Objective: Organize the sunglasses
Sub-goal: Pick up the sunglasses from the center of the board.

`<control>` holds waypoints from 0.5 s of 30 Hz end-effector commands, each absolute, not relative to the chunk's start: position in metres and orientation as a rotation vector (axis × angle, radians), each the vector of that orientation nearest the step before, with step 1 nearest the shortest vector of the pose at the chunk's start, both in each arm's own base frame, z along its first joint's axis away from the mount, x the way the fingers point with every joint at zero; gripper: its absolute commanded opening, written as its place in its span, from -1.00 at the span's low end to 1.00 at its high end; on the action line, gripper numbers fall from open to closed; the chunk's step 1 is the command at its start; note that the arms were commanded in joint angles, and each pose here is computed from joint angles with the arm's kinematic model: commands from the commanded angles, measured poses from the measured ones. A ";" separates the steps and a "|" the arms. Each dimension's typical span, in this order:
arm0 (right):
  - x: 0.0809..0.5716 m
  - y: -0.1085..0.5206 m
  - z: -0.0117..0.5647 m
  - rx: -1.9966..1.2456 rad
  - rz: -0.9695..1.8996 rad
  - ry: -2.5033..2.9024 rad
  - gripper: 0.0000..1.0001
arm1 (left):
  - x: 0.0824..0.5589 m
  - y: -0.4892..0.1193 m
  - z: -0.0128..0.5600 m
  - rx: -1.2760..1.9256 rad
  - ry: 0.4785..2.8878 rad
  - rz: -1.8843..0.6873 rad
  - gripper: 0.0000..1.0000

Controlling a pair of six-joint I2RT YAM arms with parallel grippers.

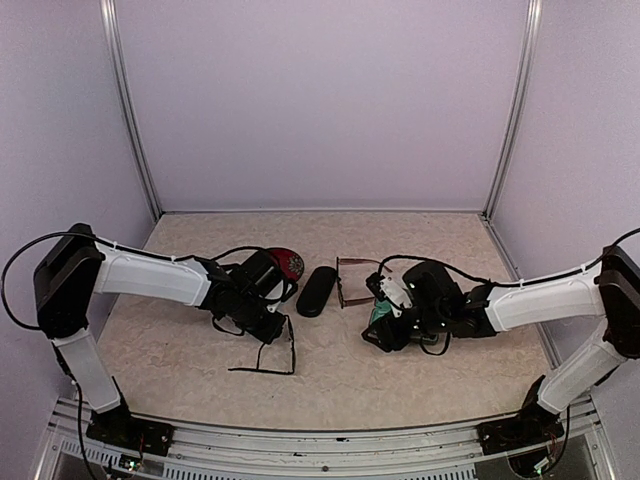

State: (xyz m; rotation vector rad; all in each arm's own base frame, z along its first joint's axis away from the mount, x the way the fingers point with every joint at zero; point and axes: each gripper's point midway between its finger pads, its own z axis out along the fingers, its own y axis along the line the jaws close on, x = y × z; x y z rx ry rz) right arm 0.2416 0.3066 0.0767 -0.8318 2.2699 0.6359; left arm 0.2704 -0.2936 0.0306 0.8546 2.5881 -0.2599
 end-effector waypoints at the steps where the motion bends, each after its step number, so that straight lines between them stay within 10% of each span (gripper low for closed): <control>1: 0.238 0.313 0.093 -0.828 0.687 2.221 0.13 | 0.272 -0.311 0.047 0.881 2.545 -0.256 -0.83; 15: 0.225 0.350 0.128 -0.876 0.987 2.095 0.32 | 0.276 -0.355 0.084 0.805 2.456 -0.455 -1.00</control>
